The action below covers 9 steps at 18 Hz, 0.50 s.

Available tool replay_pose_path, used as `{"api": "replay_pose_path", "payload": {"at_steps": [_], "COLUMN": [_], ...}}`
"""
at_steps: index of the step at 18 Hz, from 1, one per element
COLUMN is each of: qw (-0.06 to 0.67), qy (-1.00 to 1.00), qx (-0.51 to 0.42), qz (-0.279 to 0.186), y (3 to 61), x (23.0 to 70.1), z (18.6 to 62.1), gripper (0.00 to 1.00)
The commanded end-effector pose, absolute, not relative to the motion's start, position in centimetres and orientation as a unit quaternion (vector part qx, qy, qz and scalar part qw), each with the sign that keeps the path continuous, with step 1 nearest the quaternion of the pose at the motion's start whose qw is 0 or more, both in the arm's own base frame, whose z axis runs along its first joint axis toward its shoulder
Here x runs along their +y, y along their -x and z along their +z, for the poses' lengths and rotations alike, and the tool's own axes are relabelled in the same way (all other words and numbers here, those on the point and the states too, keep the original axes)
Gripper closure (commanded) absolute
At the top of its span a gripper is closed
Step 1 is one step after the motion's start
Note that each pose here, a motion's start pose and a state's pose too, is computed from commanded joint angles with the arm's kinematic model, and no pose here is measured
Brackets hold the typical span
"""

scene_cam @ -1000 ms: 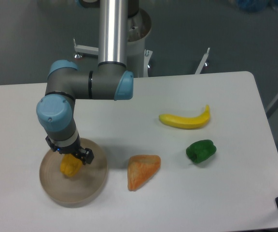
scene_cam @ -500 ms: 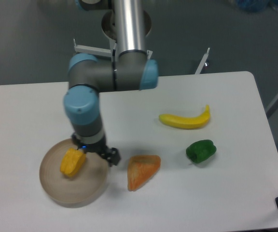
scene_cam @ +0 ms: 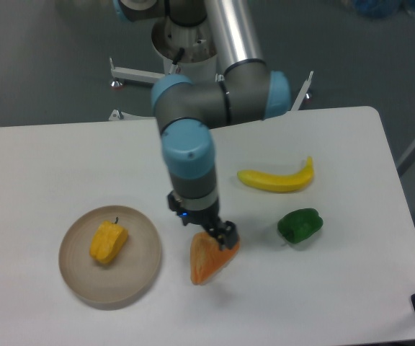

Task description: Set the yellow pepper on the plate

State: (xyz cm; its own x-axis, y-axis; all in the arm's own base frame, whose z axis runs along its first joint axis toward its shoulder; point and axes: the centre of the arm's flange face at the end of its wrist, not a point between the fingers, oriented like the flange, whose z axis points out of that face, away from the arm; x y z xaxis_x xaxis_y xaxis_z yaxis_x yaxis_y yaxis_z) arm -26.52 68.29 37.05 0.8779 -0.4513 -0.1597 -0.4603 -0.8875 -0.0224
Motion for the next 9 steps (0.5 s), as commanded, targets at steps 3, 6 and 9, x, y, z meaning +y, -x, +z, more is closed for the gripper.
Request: {"api": "replay_pose_path", "payload": {"at_steps": [3,6,9], "qw": [0.028,0.028,0.029], "qy": [0.965,0.965,0.965], "qx": [0.249,0.249,0.249], "qz": [0.076,0.077,0.077], "y": [27.17,27.31,27.35], "x": [68.08,68.1,68.15], "z": [36.96,36.94,36.93], "gripper": [0.01,0.01,0.01]}}
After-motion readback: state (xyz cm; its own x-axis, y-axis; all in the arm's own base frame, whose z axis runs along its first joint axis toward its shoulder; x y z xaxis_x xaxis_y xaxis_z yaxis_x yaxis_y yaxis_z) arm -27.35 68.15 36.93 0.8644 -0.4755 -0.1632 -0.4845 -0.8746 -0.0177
